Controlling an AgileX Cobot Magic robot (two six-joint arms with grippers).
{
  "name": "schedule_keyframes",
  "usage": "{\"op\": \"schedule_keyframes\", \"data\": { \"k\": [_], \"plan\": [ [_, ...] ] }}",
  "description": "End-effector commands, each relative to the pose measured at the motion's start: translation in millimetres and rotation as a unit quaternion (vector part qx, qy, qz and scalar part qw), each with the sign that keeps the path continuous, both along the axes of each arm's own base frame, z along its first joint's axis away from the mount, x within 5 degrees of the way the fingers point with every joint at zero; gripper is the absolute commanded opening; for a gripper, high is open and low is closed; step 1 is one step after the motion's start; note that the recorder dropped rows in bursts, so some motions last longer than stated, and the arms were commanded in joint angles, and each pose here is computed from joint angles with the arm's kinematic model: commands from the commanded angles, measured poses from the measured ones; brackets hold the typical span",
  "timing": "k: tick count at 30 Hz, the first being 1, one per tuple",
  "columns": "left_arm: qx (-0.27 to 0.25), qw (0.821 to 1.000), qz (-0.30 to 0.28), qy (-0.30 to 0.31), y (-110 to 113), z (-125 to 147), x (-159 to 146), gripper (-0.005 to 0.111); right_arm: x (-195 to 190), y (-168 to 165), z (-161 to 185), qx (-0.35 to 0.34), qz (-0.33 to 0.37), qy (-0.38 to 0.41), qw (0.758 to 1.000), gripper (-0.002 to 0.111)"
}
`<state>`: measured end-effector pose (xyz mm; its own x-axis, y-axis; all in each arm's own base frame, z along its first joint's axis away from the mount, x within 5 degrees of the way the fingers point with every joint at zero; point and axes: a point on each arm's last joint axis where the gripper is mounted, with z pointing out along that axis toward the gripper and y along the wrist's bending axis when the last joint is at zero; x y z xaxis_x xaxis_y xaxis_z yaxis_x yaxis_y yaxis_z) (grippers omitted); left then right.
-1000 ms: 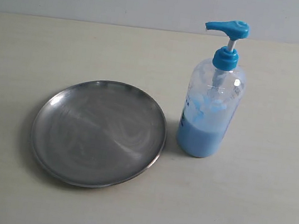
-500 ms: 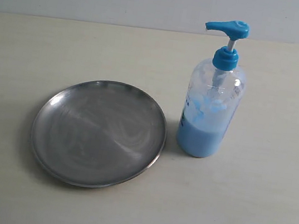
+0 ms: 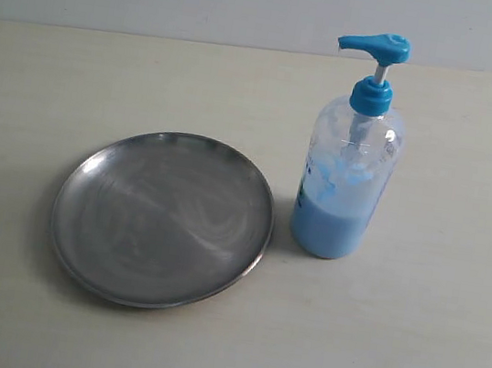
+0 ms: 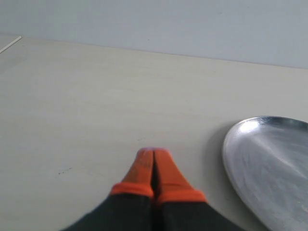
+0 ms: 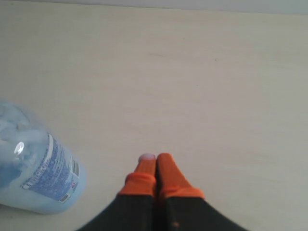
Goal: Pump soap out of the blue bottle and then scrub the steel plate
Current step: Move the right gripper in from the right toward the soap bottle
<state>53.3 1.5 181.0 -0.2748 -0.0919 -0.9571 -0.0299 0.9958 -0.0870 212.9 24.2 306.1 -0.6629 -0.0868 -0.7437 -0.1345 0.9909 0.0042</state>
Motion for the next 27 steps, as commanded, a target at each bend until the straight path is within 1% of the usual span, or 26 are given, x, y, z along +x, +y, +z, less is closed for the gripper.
{"op": "schedule_keyframes", "data": {
  "k": [1,6,9,13,19,27],
  "plan": [
    [-0.001,1.000,0.000,-0.006,-0.1,0.2,0.0,0.000,-11.4,-2.1,3.5,0.000,0.003,-0.022,1.000,0.000],
    [-0.001,1.000,0.000,-0.006,-0.1,0.2,0.0,0.000,-25.6,-1.4,9.8,0.004,0.013,-0.017,1.000,0.000],
    [-0.001,1.000,0.000,-0.006,-0.1,0.2,0.0,0.000,-32.2,0.0,9.3,0.002,0.028,0.001,1.000,0.000],
    [-0.001,1.000,0.000,-0.006,-0.1,0.2,0.0,0.000,-38.0,5.5,5.6,0.012,0.063,0.033,0.997,0.000],
    [-0.001,1.000,0.000,-0.006,-0.1,0.2,0.0,0.000,-44.4,13.0,3.3,0.030,0.108,0.062,0.992,0.000],
    [-0.001,1.000,0.000,-0.006,-0.1,0.2,0.0,0.000,-46.1,14.6,2.5,0.036,0.115,0.071,0.990,0.000]
  ]
}}
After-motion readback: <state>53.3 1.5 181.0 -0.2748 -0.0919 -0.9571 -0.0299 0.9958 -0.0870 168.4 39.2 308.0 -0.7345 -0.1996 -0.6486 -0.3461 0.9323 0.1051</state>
